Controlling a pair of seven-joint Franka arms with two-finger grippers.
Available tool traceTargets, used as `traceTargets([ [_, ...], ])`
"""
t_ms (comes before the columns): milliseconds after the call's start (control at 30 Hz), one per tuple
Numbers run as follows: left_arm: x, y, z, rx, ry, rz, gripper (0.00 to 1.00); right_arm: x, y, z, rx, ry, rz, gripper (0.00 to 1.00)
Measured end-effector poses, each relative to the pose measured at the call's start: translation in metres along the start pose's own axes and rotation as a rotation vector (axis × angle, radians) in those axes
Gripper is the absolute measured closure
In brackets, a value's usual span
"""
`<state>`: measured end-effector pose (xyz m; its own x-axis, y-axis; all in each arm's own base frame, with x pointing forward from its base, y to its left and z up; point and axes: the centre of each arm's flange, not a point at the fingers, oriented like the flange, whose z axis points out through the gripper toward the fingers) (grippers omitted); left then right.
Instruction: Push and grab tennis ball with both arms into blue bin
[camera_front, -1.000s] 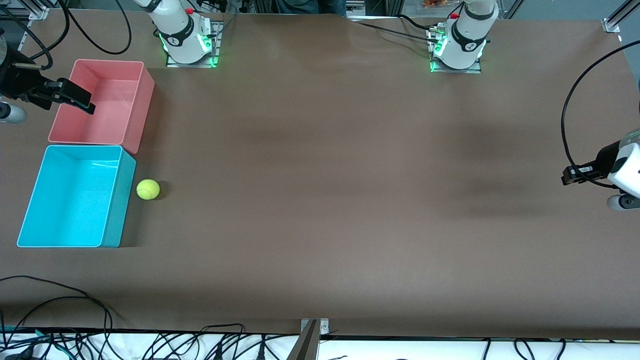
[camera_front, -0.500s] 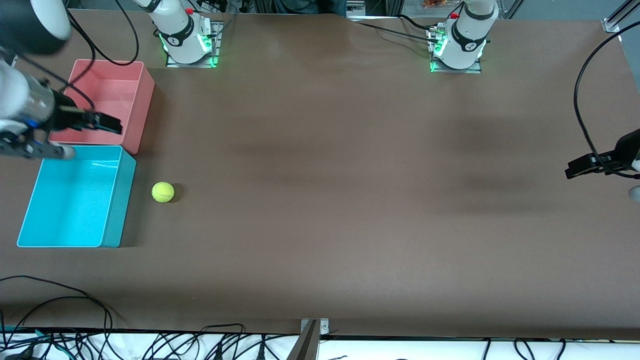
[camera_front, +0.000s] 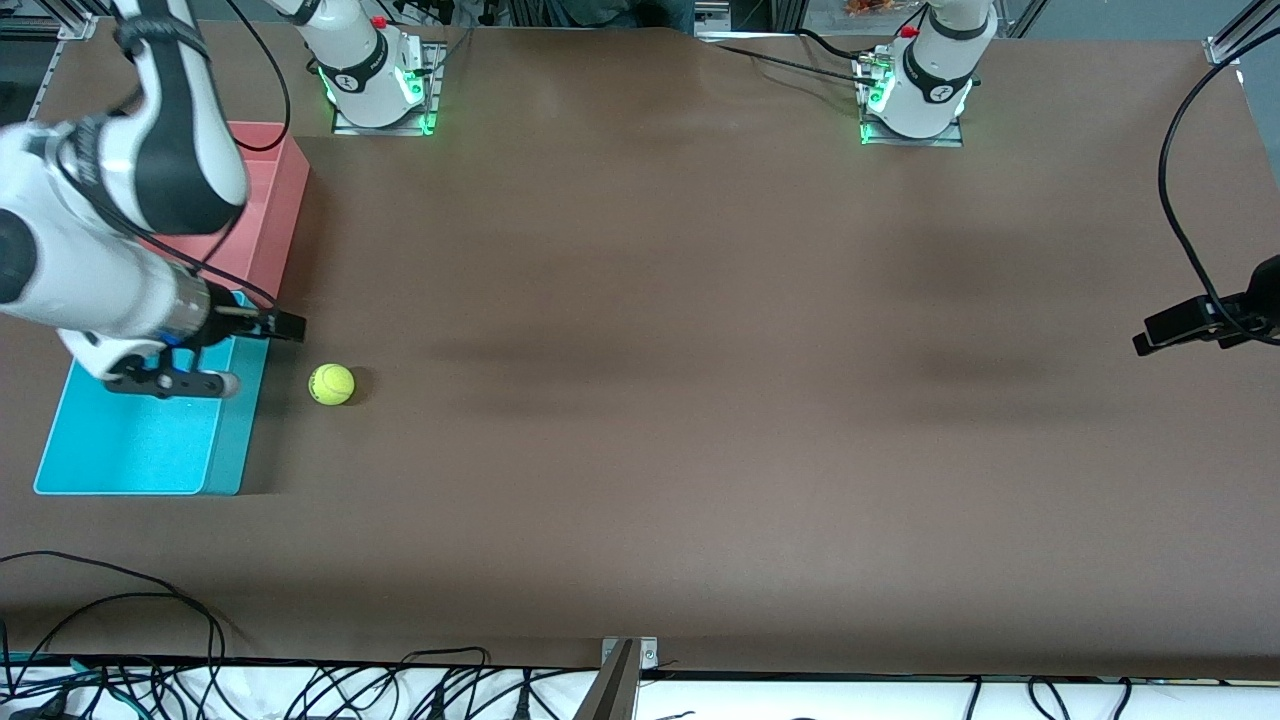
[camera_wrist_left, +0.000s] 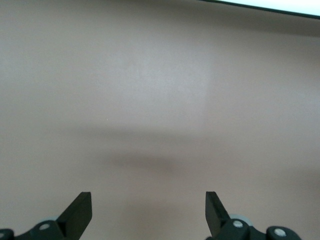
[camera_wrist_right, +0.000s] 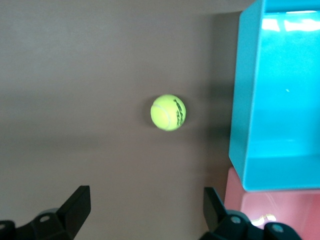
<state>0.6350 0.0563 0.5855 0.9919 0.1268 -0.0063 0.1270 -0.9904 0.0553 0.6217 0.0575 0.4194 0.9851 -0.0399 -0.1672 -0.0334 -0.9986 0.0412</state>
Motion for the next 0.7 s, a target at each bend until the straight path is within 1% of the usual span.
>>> traceTargets([
  [200,-0.009,-0.01,-0.022,0.01,0.032,-0.022,0.0,0.012,-0.011,0.053,-0.035,0.029,-0.033,0.0],
  [333,-0.012,-0.02,-0.028,0.014,0.04,-0.039,0.0,0.018,-0.012,0.085,-0.059,0.045,-0.05,0.0],
  [467,-0.013,-0.02,-0.03,0.017,0.041,-0.04,0.0,0.021,-0.012,0.11,-0.092,0.046,-0.074,0.0],
  [567,-0.015,-0.014,-0.028,0.026,0.035,-0.034,0.0,0.022,-0.013,0.122,-0.098,0.048,-0.083,0.0],
  [700,-0.021,0.005,-0.026,0.064,0.026,-0.021,0.0,0.026,-0.016,0.147,-0.113,0.046,-0.11,0.0],
])
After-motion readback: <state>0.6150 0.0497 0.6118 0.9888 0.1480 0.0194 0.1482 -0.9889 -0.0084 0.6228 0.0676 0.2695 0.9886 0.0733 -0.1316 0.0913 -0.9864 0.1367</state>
